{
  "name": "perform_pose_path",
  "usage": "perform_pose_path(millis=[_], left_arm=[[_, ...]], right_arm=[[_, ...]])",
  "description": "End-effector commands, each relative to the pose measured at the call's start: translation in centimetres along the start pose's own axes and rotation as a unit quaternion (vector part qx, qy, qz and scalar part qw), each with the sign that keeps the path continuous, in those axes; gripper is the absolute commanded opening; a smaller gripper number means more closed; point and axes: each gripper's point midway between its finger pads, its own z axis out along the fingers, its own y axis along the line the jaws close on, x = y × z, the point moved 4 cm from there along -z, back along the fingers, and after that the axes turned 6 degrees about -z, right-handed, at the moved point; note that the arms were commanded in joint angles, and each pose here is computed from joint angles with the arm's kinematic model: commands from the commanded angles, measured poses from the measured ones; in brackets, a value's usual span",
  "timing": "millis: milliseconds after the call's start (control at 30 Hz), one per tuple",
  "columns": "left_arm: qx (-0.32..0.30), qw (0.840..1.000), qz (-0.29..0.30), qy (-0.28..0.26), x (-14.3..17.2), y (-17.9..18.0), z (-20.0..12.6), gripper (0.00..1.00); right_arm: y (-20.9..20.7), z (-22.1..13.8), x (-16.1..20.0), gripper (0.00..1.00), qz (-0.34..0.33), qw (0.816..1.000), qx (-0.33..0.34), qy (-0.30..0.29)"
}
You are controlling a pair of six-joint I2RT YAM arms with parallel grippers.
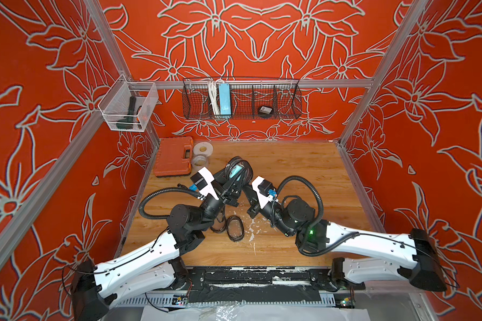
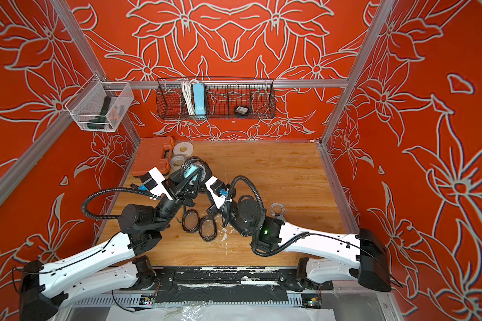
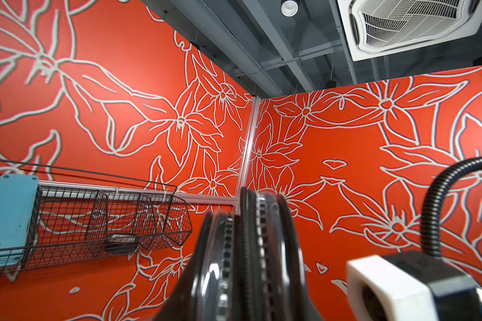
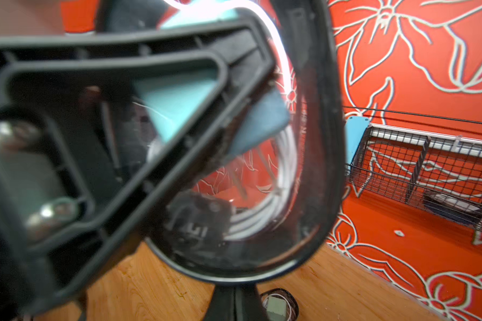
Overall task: Pack away charging kits
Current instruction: Zip the zipper on the storage bag.
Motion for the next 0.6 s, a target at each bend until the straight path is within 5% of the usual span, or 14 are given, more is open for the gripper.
perform_pose_path(millis=[0,200,567], left_arm=[[0.016,1.0,-0.007,-0.026,-1.7,-0.6,-0.6,0.0],[0.049,0.998,-0.021,-0.015,-1.7,-1.5,-0.9,0.0],[0.069,0.992,-0.06,0.084,0.9,-2.0,-2.1,0.0]], right_arm=[[-3.5,-0.8,-1.6,0.0,0.012,0.997,0.068,-0.026],[-4.0,-0.8,-1.8,0.0,0.0,0.998,0.063,-0.025],[-5.4,-1.6,-4.0,0.0,-0.092,0.995,0.032,-0.037]])
